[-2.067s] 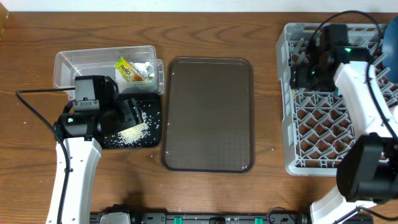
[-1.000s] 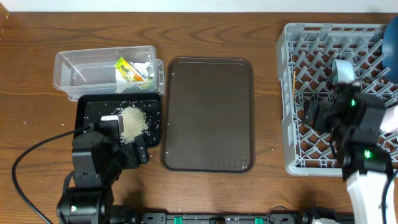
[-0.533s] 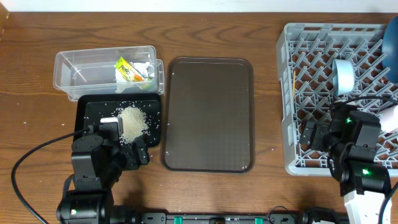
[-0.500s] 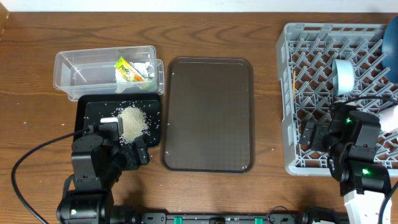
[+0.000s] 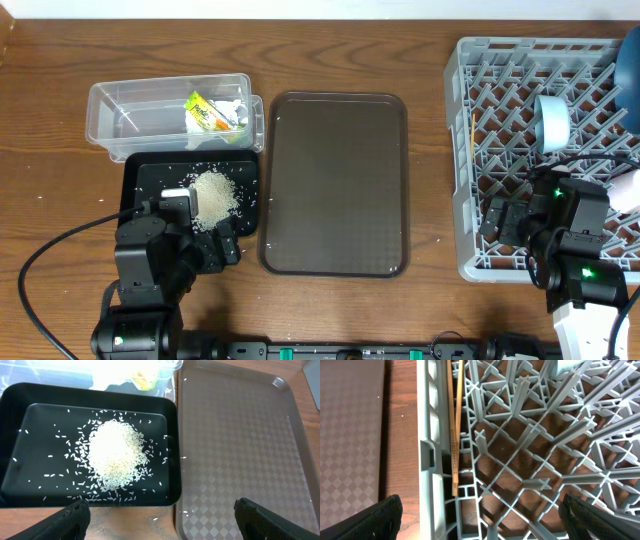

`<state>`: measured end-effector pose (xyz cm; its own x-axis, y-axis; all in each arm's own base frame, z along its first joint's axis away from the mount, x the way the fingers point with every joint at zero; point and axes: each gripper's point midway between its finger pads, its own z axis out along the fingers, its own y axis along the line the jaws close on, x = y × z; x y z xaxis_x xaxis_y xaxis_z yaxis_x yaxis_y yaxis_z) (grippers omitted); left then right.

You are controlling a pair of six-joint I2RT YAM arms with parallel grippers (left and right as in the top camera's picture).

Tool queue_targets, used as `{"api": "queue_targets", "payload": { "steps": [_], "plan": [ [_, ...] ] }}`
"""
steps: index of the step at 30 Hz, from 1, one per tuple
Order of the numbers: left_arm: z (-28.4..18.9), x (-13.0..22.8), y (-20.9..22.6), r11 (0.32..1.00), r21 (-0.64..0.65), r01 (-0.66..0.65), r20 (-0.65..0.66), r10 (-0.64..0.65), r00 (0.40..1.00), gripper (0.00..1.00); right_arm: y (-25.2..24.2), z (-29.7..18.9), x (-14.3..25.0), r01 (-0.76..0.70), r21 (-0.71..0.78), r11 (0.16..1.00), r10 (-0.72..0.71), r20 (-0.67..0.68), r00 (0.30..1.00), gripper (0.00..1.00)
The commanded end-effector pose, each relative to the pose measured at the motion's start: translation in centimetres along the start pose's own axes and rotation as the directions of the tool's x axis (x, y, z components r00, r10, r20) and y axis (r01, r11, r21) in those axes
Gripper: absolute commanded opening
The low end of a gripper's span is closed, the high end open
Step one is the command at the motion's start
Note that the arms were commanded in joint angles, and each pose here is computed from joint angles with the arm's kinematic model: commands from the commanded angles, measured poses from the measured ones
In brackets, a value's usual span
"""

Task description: Sort waste into correct bins and load items into the dishwasher rack

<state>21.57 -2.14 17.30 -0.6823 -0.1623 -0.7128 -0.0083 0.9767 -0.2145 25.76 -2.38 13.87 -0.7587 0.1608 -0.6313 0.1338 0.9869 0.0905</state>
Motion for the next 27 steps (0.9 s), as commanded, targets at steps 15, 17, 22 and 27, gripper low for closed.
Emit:
{"api": "queue_targets", "payload": {
  "steps": [15, 17, 22, 27],
  "plan": [
    [0.0, 0.0, 0.0, 1.000, 0.001, -0.012, 0.003, 0.012, 1.000, 0.95, 2.5, -3.9, 1.5, 0.157, -0.022, 0.987, -0.139, 0.359, 0.923, 0.99],
    [0.0, 0.0, 0.0, 1.000, 0.001, -0.012, 0.003, 0.012, 1.000, 0.95, 2.9, -3.4, 1.5, 0.169, -0.030, 0.985, -0.139, 0.435, 0.889, 0.99],
    [0.0, 0.0, 0.0, 1.000, 0.001, -0.012, 0.003, 0.012, 1.000, 0.95, 3.5, -2.2, 1.5, 0.184, -0.054, 0.981, -0.117, 0.595, 0.795, 0.99],
    [0.0, 0.0, 0.0, 1.000, 0.001, -0.012, 0.003, 0.012, 1.000, 0.95, 3.5, -2.6, 0.6, 0.180, -0.046, 0.983, -0.099, 0.690, 0.717, 0.99]
  ]
}}
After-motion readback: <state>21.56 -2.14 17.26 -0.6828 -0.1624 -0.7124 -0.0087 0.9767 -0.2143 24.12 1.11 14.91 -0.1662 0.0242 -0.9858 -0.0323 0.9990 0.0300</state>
